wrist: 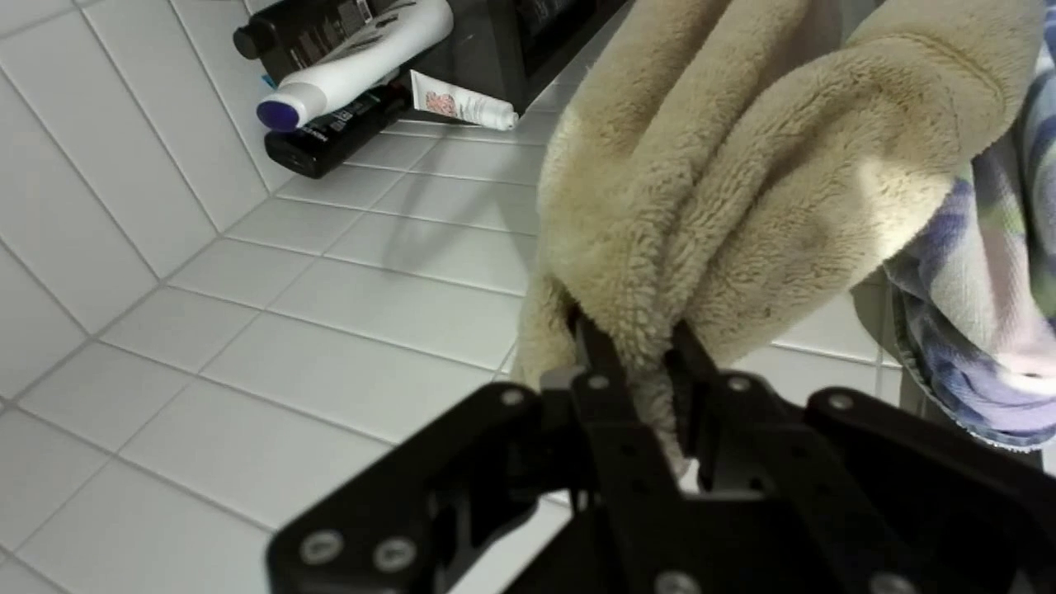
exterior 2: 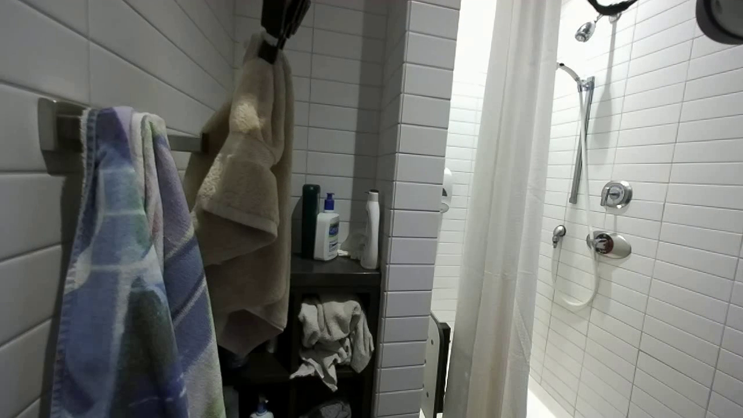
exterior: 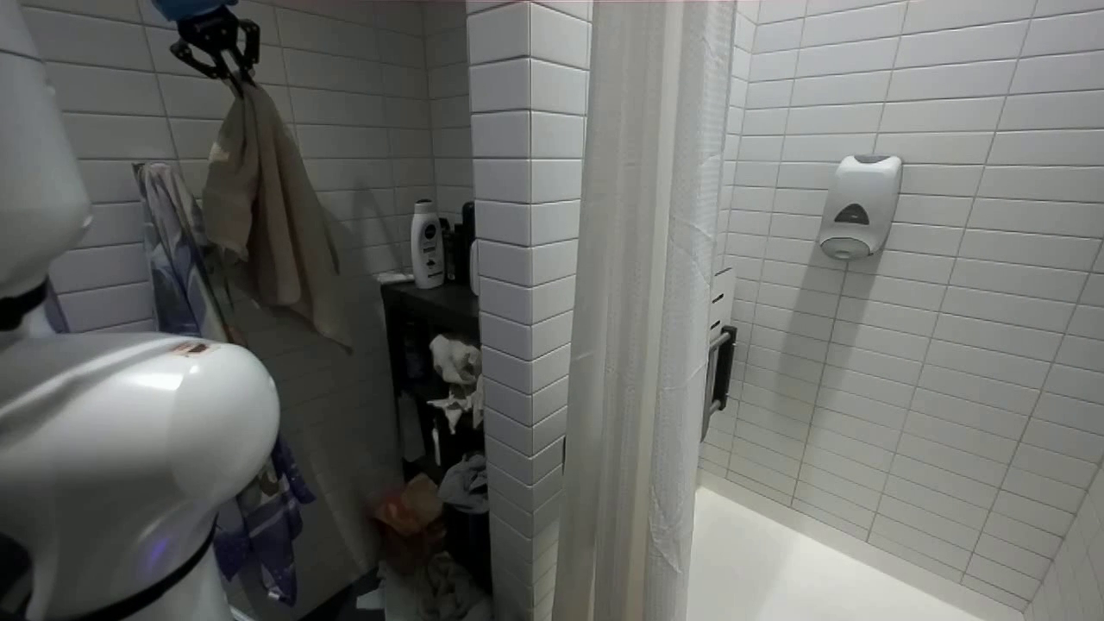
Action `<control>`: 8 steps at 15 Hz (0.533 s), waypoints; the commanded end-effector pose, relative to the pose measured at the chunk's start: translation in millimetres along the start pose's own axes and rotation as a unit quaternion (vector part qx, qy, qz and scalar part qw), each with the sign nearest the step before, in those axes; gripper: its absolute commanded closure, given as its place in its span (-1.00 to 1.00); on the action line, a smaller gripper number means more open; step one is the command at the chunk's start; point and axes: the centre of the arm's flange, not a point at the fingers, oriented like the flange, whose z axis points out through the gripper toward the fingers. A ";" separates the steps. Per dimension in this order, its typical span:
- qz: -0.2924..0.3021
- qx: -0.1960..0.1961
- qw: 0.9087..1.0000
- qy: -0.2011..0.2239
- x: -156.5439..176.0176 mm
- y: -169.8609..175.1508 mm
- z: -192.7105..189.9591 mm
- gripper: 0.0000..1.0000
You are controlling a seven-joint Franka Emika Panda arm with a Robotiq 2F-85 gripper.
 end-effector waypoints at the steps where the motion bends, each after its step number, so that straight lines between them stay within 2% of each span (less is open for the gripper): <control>1: 0.032 0.008 0.999 0.008 -27.4 2.0 -13.8 0.91; 4: 0.065 0.024 0.998 0.006 -38.1 8.3 -4.3 0.91; 8: 0.092 0.029 0.995 0.020 -37.4 19.1 28.1 0.91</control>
